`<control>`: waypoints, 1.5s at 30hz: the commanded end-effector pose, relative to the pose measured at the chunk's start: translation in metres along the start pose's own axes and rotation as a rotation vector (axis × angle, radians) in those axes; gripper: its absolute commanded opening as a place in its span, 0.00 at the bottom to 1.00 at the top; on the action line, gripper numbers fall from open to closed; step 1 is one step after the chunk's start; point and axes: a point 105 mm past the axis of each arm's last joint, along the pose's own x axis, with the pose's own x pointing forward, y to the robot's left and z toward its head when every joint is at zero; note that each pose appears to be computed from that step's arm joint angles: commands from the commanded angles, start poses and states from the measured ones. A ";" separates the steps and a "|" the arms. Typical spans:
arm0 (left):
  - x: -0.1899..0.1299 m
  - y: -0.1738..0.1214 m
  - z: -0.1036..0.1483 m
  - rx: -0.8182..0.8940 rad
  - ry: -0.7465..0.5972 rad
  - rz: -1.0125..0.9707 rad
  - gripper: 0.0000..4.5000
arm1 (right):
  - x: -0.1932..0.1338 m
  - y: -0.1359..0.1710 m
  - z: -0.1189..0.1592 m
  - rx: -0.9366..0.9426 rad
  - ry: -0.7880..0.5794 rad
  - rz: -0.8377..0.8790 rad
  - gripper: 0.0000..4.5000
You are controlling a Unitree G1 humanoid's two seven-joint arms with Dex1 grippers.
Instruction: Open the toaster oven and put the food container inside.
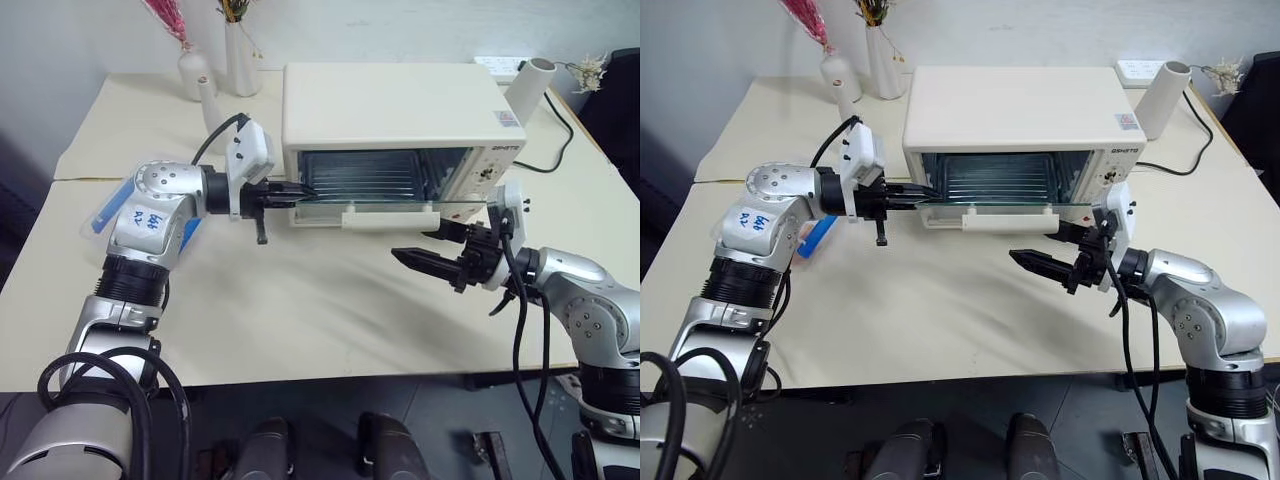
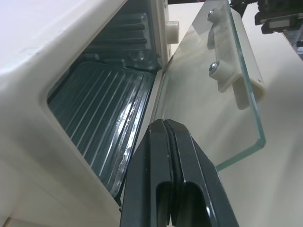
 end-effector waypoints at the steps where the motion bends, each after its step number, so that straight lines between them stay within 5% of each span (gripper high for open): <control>1: 0.000 -0.003 0.012 0.046 -0.026 -0.022 0.00 | -0.032 -0.003 0.009 -0.055 0.018 -0.083 1.00; 9: 0.016 -0.044 -0.005 0.028 -0.018 -0.104 0.00 | -0.097 0.012 -0.009 -0.001 0.131 -0.219 1.00; 23: 0.022 -0.060 -0.067 0.110 0.241 0.034 0.00 | -0.058 0.051 0.044 -0.099 -0.025 -0.037 1.00; 27: 0.005 -0.058 -0.058 0.081 0.209 0.118 0.00 | -0.044 0.052 0.060 -0.124 -0.049 0.034 1.00; 32: -0.047 -0.048 -0.012 -0.114 0.031 0.368 0.00 | -0.026 0.051 0.068 -0.149 -0.028 0.136 1.00; 37: -0.116 -0.058 -0.005 -0.379 -0.043 0.800 0.27 | -0.011 0.042 0.065 -0.191 0.026 0.171 1.00; 45: -0.173 -0.067 -0.018 -0.655 -0.095 1.462 0.80 | 0.005 0.030 0.072 -0.251 0.023 0.173 1.00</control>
